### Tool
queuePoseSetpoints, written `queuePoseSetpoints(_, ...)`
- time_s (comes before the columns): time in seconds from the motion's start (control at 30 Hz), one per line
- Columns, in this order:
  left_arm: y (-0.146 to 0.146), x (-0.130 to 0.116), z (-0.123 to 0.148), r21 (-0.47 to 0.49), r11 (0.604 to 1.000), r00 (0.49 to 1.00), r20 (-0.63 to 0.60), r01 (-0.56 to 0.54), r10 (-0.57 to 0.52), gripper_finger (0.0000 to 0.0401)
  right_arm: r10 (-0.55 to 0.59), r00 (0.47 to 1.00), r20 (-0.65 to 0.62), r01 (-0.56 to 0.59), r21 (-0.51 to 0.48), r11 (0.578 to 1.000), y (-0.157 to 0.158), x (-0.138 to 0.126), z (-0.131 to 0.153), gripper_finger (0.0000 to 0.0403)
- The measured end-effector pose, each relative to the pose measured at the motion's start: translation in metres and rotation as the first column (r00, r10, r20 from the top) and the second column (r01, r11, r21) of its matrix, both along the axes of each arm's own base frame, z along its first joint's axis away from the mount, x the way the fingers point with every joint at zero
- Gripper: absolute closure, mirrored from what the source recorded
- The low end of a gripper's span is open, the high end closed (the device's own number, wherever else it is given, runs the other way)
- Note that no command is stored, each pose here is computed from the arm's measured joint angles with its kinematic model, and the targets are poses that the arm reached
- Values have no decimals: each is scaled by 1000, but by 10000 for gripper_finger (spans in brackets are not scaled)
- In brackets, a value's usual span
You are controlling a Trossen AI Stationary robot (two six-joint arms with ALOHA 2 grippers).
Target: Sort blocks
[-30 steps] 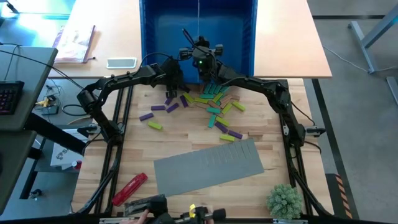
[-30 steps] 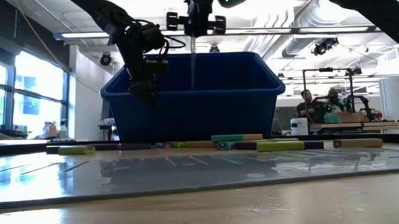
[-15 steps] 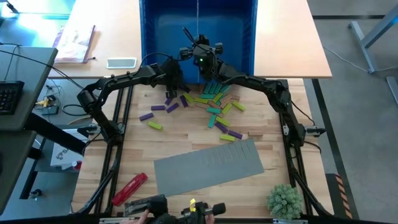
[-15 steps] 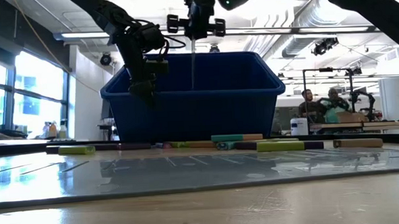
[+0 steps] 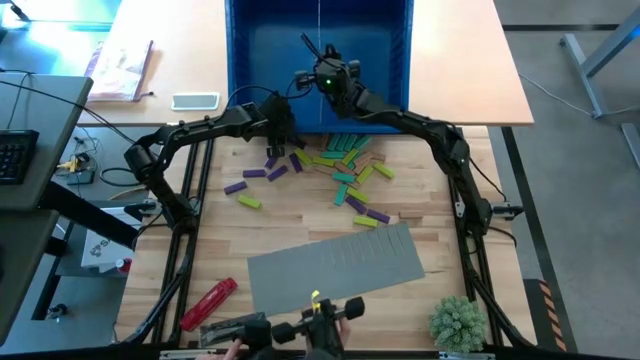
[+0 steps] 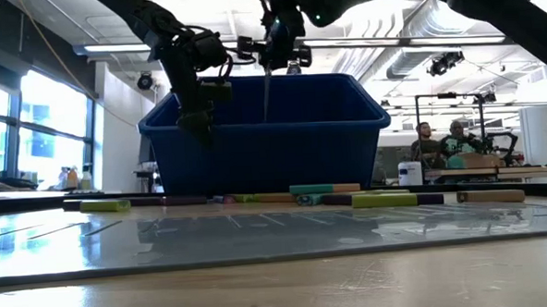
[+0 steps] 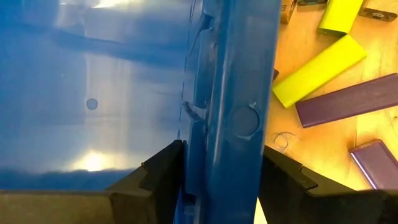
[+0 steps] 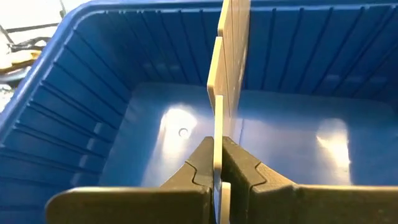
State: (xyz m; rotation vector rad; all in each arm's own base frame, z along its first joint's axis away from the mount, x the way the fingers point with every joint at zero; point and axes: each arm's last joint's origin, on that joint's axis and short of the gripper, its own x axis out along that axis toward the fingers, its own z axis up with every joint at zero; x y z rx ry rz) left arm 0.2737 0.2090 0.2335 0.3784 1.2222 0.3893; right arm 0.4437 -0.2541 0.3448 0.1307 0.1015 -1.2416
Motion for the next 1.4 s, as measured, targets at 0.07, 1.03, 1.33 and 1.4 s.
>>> queuePoseSetpoints(0.07, 0, 0, 0, 1, 1000, 1000, 0, 0, 0, 243, 14, 1000, -14, -14, 11, 1000, -6, 0, -6, 403)
queuePoseSetpoints(1.03, 0, -1, -2, -13, 1000, 1000, -11, 5, -5, 243, -31, 986, -161, 40, 54, 998, -38, 15, -80, 403)
queuePoseSetpoints(1.33, 0, -1, -2, -13, 1000, 1000, -12, 2, -2, 243, -44, 988, -147, 55, 74, 996, -41, 13, -82, 403)
queuePoseSetpoints(1.4, 0, -1, -2, -12, 1000, 1000, -12, 1, -1, 243, -36, 989, -144, 48, 80, 996, -44, 12, -82, 403)
